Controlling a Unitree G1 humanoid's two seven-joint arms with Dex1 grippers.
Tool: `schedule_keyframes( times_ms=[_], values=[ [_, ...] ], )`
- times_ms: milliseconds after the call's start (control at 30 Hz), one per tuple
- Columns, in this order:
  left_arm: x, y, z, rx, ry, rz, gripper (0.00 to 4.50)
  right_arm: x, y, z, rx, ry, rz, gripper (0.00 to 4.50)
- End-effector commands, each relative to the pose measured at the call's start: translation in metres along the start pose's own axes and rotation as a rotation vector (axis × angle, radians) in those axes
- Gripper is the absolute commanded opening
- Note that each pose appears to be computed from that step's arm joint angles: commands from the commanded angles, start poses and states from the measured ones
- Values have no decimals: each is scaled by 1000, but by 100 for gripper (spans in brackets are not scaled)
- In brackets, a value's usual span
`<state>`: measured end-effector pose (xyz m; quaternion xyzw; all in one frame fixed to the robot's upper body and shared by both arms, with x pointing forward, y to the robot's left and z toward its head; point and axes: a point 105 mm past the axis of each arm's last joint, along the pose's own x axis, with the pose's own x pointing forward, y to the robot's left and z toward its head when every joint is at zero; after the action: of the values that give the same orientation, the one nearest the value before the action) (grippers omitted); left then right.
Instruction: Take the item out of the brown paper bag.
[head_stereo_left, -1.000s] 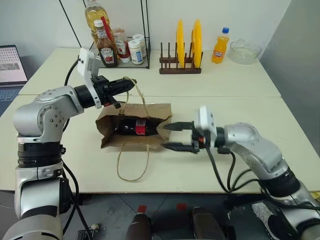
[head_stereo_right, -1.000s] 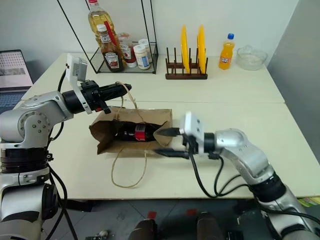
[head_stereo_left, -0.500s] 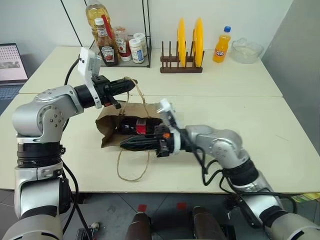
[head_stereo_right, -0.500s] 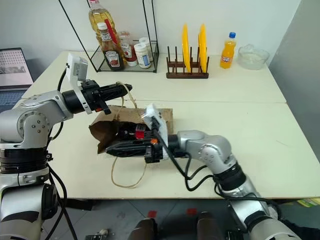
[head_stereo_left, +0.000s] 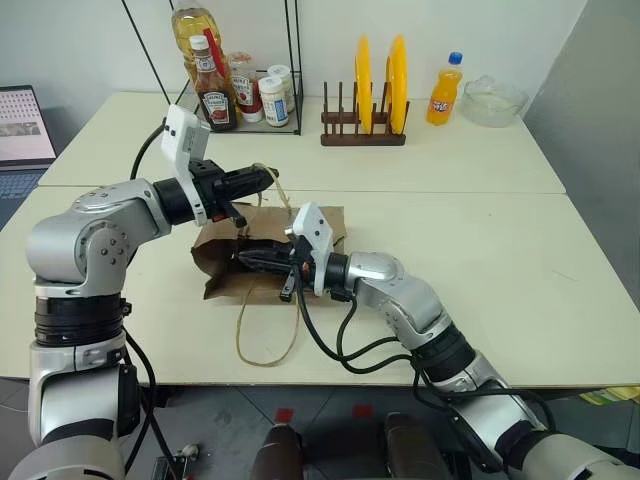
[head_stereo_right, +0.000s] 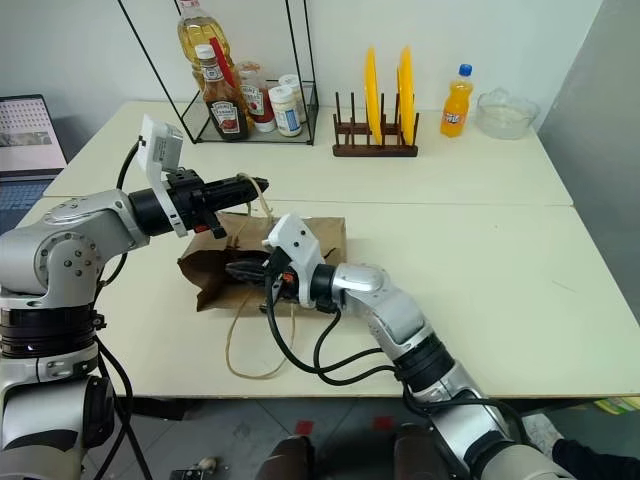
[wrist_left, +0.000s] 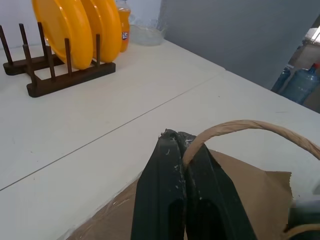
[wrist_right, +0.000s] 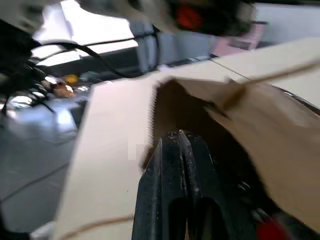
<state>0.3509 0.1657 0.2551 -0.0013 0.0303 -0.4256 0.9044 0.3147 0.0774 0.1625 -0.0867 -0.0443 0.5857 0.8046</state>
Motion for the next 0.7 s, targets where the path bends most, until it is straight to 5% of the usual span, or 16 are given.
schedule_keyframes(
  times_ms=[33, 167, 267, 633, 700],
  values=[
    [0, -4, 17, 46, -56, -10, 0, -4, -14, -1, -223, 81, -88, 7],
    [3, -5, 17, 44, -62, -18, 0, -13, -25, -10, -441, 188, -139, 7],
    [5, -4, 17, 43, -65, -20, 0, -17, -27, -13, -557, 243, -137, 62],
    [6, -3, 20, 48, -72, -25, 0, -14, -30, -28, -592, 375, -72, 447],
    [7, -3, 20, 50, -74, -26, 0, -11, -35, -30, -599, 399, -73, 447]
  ],
)
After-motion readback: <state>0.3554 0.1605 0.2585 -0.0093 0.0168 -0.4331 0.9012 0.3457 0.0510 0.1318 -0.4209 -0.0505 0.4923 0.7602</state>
